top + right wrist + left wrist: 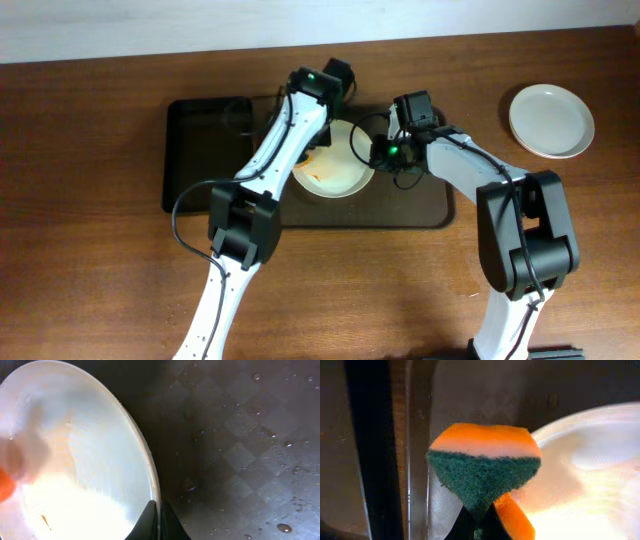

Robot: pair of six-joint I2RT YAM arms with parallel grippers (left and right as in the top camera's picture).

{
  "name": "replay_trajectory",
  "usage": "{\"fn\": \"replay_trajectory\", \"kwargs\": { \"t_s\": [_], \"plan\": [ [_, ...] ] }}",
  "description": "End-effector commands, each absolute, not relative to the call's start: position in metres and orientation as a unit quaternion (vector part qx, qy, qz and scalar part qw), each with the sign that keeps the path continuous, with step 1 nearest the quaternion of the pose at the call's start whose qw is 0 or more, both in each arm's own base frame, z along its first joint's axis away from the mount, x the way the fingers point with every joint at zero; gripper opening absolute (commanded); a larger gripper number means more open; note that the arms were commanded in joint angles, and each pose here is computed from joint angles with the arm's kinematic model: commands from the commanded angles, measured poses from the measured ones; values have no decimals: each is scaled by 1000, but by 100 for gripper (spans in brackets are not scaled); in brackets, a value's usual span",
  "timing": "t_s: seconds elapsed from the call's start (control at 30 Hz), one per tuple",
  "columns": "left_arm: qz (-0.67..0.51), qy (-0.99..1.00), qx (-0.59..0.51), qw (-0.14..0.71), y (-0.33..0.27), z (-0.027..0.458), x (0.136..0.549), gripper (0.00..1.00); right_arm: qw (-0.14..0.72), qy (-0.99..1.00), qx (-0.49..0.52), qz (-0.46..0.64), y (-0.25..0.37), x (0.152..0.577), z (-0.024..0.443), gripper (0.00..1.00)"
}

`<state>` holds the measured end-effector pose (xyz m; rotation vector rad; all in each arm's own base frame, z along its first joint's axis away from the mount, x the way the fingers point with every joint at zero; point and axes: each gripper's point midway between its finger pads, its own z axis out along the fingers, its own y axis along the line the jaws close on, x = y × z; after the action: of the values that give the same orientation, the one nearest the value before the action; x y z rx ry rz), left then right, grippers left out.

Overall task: Clean dirty plates on tray and stack at the side
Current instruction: 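Wipe the last plate with the sponge while the right gripper holds it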

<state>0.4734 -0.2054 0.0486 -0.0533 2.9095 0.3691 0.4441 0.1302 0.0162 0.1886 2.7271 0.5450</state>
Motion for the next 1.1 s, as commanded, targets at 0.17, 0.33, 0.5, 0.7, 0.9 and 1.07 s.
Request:
{"fn": "replay_trajectory", "kwargs": {
  "t_s": [0.17,0.33,0.5,0.7,0.9,1.07],
  "plan": [
    [-64,998,15,-11,-278,22,434,0,187,963,70,182,124,452,20,4],
    [-51,997,61,-18,-288,14,420,0,187,963,70,182,124,451,19,4],
    [195,976,67,66,-203,28,448,0,184,964,70,181,124,450,19,4],
    [314,934,50,163,-162,75,486,0,184,963,70,181,124,450,19,4],
    [-16,994,99,51,-270,56,448,0,184,963,71,181,124,450,19,4],
    [-95,988,119,25,-298,51,440,0,184,963,71,182,124,450,19,4]
  ]
}}
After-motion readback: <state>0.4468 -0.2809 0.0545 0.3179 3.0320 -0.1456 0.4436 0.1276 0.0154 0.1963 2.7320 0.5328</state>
